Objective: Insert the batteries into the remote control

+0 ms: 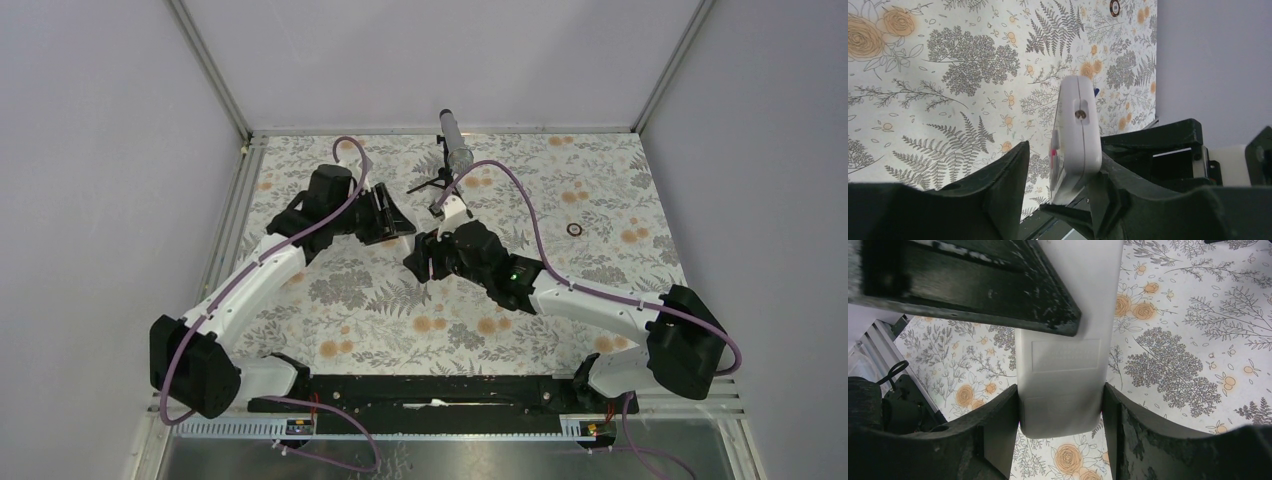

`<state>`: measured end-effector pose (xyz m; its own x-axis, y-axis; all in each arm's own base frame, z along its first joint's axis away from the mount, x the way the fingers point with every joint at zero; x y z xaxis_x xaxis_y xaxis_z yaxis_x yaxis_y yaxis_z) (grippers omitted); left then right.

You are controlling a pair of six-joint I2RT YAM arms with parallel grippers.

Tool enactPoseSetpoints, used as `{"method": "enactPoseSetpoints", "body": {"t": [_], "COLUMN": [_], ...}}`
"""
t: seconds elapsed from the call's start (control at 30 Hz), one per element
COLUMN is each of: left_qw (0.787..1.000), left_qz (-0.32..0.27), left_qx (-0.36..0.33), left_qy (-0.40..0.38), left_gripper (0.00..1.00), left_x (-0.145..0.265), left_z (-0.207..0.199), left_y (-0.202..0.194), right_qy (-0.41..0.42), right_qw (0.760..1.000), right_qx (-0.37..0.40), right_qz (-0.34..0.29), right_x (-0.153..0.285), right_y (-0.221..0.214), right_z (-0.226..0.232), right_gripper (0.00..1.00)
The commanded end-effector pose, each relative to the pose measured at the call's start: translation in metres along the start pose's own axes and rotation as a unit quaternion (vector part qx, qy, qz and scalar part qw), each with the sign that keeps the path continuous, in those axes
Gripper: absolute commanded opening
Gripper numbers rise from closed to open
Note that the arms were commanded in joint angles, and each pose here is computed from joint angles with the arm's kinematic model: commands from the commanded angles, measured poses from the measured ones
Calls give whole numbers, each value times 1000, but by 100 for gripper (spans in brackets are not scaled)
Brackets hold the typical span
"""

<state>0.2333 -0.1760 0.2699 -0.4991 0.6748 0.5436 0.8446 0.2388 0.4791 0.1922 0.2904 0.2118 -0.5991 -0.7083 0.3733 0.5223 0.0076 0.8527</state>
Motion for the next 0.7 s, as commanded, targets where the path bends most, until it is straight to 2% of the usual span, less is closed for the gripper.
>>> {"method": "enactPoseSetpoints", "body": {"t": [0.0, 0.17, 0.23, 0.27, 0.33, 0.4, 0.43, 0.57, 0.67], "left_qw": [999, 999, 999, 999, 998, 998, 998, 994, 989], "left_qz": [-3, -4, -5, -3, -1, -6, -15, -57, -83], "left_qx": [6, 2, 2, 2, 0, -3, -2, -6, -19], "left_qy": [-40, -46, -47, -49, -57, -64, -67, -98, -124], "left_gripper": [45, 31, 21, 13, 0, 0, 0, 0, 0], "left_x": [-4, -3, -3, -3, -2, 2, 6, 26, 42], "left_z": [-12, -13, -13, -12, -11, -9, -7, 2, 3], "left_y": [8, 11, 11, 11, 11, 15, 18, 30, 38], "right_qy": [43, 47, 45, 42, 38, 29, 31, 67, 93], "right_qw": [998, 998, 998, 998, 999, 998, 998, 992, 984], "right_qx": [7, 5, 2, -2, -13, -24, -28, -48, -102], "right_qz": [-45, -37, -37, -36, -36, -42, -50, -92, -113], "right_x": [-1, -1, 0, 0, 2, 6, 10, 33, 48], "right_y": [24, 21, 20, 20, 19, 20, 22, 33, 45], "right_z": [17, 17, 17, 16, 16, 14, 14, 20, 21], "right_gripper": [44, 44, 45, 48, 65, 90, 97, 100, 100]}}
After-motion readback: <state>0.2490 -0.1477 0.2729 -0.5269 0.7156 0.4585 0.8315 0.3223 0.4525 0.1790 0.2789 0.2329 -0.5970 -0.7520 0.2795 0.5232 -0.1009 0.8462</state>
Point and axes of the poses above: each gripper's point midway between its finger pads, its own x axis back along the fingers, its own z axis along the line the jaws close on, y = z × x, the point moved 9 cm from there along x, back along the fingers, and after that the axes turned 3 degrees about -x, right-handed, at the moved point
